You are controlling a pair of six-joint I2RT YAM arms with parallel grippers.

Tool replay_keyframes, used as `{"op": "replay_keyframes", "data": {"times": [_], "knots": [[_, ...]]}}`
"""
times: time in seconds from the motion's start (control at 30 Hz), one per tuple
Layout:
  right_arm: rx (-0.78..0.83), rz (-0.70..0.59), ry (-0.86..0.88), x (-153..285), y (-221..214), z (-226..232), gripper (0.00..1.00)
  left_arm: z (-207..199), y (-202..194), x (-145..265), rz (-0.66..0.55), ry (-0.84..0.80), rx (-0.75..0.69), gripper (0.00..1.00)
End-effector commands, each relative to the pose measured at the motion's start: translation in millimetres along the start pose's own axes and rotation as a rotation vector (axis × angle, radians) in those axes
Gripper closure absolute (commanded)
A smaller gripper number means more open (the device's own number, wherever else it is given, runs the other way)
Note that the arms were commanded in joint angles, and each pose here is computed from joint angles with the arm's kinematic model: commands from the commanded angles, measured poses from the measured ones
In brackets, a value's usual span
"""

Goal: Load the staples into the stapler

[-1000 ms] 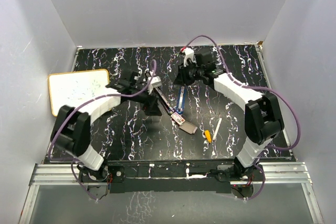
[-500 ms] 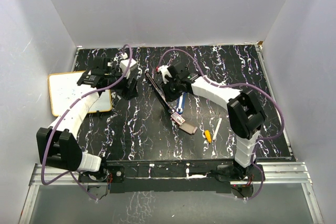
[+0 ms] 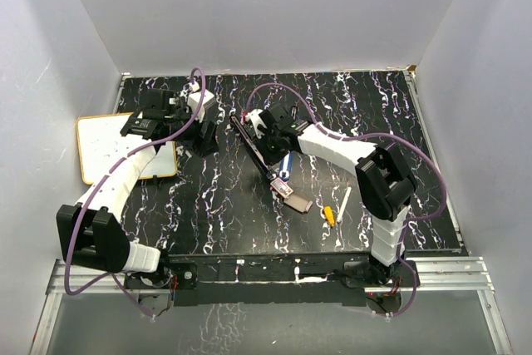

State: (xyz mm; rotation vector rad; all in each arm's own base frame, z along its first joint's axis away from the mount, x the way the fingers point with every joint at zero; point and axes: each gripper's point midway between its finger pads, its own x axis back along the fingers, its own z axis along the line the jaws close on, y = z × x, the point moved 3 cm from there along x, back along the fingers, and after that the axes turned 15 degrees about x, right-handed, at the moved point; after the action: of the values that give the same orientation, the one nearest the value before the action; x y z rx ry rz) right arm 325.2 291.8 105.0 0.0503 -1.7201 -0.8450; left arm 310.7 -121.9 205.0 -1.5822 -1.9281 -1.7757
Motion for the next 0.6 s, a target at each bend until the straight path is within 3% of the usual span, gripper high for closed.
{"op": "replay_keyframes", "data": {"times": [0.0, 0.57], "knots": [[0.021, -0.039, -0.039, 5.6, 20.1, -7.2, 0.92, -7.3, 9.1, 12.2, -0.038, -0.009, -0.007, 0.26], [-0.01, -0.005, -0.068, 1.1, 19.4, -7.5, 0.92, -7.0, 8.2, 11.9, -0.037, -0.007, -0.005, 0.24]]}}
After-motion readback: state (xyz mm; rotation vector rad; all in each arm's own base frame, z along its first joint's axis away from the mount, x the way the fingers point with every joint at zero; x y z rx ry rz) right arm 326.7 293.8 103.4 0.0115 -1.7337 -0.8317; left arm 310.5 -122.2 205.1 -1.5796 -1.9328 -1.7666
